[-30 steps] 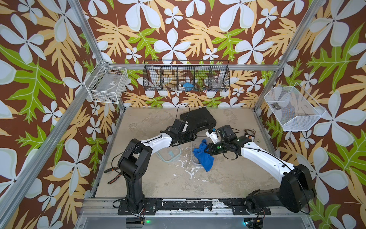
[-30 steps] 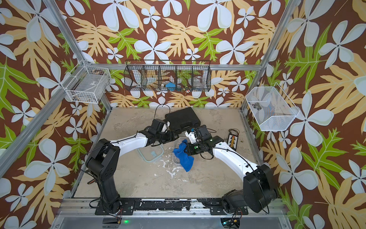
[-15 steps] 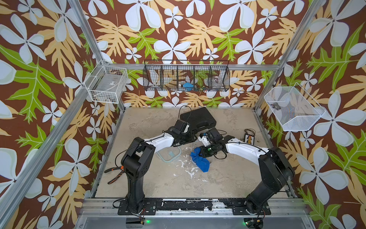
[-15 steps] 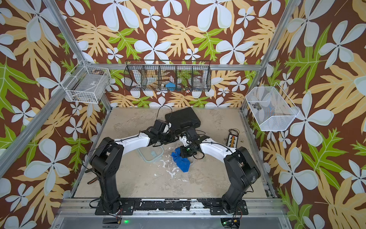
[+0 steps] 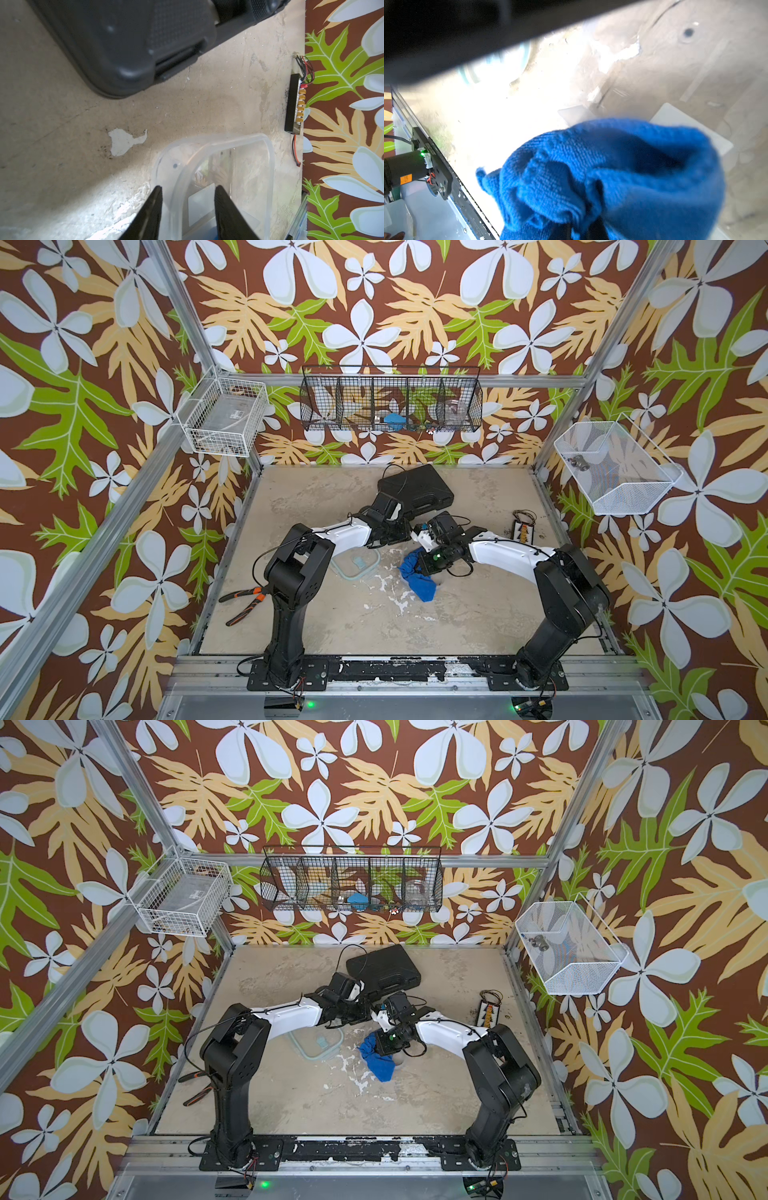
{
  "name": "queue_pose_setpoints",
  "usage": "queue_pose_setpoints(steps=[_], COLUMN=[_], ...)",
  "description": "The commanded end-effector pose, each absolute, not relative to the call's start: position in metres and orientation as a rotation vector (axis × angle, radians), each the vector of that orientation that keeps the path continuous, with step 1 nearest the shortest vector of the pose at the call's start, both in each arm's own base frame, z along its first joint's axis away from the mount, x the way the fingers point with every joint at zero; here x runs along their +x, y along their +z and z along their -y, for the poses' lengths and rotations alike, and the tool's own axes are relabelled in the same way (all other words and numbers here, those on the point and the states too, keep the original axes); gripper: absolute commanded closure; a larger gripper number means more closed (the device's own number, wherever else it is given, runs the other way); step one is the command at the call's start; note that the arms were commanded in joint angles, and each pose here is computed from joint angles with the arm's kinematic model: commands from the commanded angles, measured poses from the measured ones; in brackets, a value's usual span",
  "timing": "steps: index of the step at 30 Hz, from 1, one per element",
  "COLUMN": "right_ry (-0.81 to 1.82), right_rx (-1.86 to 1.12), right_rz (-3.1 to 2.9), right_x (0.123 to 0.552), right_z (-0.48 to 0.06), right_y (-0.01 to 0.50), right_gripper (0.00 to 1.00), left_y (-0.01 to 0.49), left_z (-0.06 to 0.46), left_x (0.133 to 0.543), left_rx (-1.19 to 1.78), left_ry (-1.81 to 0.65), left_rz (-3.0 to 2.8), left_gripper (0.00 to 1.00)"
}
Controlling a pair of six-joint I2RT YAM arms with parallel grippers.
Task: Wipe the insides of the lunch boxes
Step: Wipe the dirt inside the lunch box.
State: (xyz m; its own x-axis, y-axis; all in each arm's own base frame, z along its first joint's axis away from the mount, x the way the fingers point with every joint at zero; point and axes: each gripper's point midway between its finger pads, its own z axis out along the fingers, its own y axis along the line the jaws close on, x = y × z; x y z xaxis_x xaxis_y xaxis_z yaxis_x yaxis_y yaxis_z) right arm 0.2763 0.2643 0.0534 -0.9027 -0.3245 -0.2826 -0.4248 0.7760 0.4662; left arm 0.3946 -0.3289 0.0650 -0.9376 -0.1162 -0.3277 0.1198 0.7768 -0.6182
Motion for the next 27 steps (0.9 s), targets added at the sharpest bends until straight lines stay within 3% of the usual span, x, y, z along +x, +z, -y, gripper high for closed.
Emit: queue_pose_setpoints(steps=[1,6,20,27], right_ry=[0.766,0.719,0.724,0.729], right_rx=[-0.607,-0.597,-0.622,-0.747], right_rz=[-2.801,-2.8,-2.745,-2.758], right_x=[0.273,0.275,0.288,0.278], right_z=[-0.26,-0.255,-0.268,-0.288], right_y=[0.05,0.049,0.059,0.048], right_gripper=[1.0,1.0,1.0,1.0], left_y=[0.062,0.064,0.045,0.046], left_z=[0.328,0.323,0.308,0.309], left_x=[0.391,0.391,0.399,0.403], left_rx=[0.058,0.074,0.098,0.098], left_ry=[-0.915,-0.876,-0.663,-0.642], left_rz=[-2.638,-2.638,-2.704,-2.718], left_gripper=[0.6,0.61,0.9,0.97])
